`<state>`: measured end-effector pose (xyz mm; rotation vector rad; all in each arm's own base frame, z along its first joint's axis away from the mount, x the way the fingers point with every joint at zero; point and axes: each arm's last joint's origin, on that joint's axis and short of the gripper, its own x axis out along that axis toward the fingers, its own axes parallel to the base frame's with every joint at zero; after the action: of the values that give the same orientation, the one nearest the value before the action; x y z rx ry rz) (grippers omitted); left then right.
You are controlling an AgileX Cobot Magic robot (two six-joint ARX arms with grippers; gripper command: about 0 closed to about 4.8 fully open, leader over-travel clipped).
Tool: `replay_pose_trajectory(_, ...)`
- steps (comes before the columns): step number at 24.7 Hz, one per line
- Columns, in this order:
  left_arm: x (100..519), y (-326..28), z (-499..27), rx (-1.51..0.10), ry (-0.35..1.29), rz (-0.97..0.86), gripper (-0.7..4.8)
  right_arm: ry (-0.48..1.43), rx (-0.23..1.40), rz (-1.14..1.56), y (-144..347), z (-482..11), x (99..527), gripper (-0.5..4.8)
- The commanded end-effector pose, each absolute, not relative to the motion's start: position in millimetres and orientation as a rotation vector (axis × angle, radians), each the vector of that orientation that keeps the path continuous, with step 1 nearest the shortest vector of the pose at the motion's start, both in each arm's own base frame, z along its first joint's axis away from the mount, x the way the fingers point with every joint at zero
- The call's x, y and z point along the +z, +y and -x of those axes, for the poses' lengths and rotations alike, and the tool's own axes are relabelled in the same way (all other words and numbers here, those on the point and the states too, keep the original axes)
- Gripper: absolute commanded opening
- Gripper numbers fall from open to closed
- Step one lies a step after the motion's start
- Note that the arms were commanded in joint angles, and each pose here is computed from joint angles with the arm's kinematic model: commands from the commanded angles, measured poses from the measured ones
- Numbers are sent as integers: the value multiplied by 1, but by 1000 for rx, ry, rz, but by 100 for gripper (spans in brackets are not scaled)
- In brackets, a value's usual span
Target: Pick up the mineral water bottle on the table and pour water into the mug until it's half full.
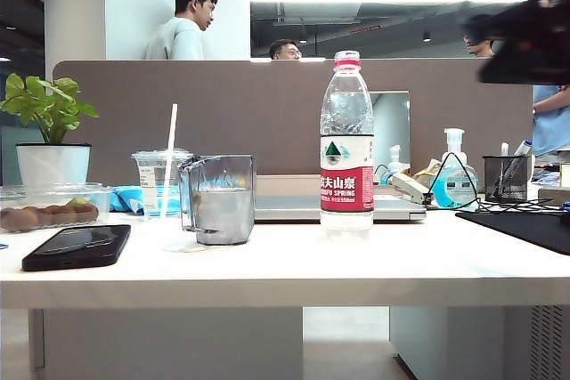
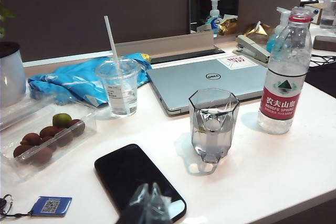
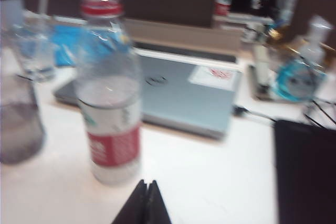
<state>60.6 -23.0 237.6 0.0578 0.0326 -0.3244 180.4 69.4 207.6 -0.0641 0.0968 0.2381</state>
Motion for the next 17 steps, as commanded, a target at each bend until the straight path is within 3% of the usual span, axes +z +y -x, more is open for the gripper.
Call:
replay_pose_trajectory(1, 239, -23, -60, -328, 26, -52, -4, 119, 146, 59, 38, -160, 221, -5)
replay_pose_trajectory(8, 239, -23, -60, -328, 26, -53, -3, 3, 64, 39, 5, -129, 238, -5)
replay_pose_trajectory(17, 239, -23, -60, -328, 26, -53, -3, -41, 59, -5, -3, -108, 196, -6)
